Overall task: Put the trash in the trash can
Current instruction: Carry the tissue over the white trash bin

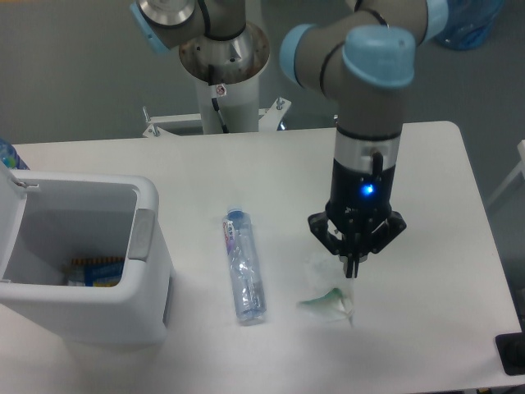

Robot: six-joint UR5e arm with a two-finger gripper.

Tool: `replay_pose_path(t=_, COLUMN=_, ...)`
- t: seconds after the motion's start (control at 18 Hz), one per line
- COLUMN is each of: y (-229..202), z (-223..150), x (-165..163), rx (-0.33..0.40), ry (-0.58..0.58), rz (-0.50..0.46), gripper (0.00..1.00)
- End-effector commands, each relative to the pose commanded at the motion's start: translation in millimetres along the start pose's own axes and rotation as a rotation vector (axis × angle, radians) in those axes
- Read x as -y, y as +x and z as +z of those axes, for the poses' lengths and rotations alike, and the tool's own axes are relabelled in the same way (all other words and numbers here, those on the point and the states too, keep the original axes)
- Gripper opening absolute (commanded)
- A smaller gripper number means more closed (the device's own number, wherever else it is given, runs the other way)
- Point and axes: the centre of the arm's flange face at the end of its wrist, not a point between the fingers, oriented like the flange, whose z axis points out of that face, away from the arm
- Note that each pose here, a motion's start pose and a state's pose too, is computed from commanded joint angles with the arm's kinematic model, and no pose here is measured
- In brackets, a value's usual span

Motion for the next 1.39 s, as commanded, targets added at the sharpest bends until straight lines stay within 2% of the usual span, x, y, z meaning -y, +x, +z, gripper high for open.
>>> replay_pose_path(t=0.33, y=77, z=-42, x=1, rx=-0.119, ry=0.054, rz=-0.017, gripper=0.00)
replay_pose_path(t=0.67, y=161, z=-45, x=-18, rx=-0.199, ry=0.025, rz=0.024, gripper=0.00)
replay_pose_path(t=1.0, y=191, z=-55, x=-25, rx=-0.229, ry=0.025, rz=0.033, gripper=0.00)
replay_pose_path(t=1.39, y=217, z=-47, x=-65, rx=-0.290, ry=-0.036, rz=0.074, gripper=0.00)
